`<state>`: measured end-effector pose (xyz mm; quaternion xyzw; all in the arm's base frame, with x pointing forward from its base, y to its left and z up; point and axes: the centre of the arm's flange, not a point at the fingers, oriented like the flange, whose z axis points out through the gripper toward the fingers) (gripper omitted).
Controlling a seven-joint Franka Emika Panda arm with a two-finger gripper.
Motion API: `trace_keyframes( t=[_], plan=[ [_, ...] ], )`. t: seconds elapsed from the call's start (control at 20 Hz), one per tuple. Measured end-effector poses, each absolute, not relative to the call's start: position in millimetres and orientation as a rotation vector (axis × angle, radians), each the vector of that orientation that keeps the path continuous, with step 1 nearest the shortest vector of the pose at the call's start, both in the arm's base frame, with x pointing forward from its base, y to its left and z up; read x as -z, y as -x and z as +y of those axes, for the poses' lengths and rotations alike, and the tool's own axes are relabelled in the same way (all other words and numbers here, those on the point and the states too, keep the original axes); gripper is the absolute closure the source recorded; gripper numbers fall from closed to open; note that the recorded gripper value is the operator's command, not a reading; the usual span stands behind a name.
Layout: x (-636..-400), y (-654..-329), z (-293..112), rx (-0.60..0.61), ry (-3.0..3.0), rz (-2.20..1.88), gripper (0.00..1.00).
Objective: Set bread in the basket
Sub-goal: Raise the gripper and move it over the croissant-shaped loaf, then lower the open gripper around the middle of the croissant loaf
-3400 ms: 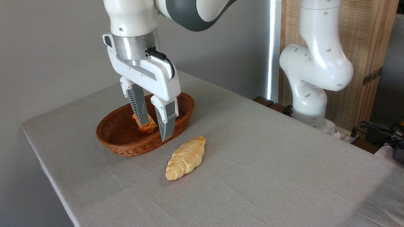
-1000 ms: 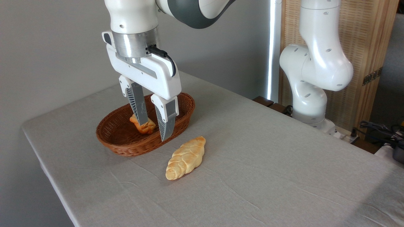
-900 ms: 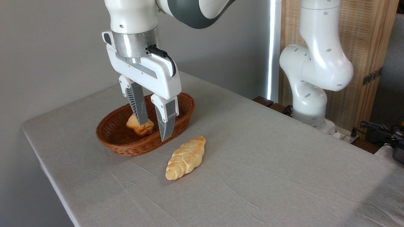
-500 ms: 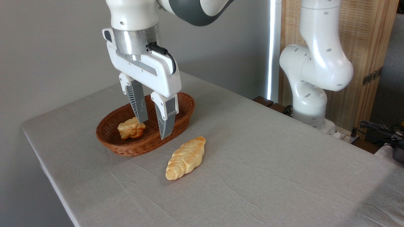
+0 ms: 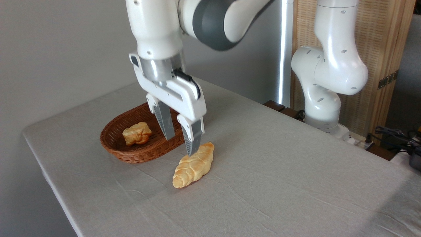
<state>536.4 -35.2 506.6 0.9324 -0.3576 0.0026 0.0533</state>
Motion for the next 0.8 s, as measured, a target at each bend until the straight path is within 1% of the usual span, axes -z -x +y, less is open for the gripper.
trace_keyframes(
  t=[0.25,0.4,0.6,0.7,0.8],
  plan=[
    [-465.9,-526.0,-34.2,0.075,-2.829,-1.051,0.00],
    [-446.2,-523.2,-33.2,0.064,-2.880,-0.931,0.00],
    [-435.5,-521.8,-33.6,0.061,-2.936,-0.761,0.00],
    [-430.1,-521.4,-34.8,0.077,-2.939,-0.744,0.00],
    [-424.3,-524.1,-38.7,0.067,-2.944,-0.741,0.00]
  ],
)
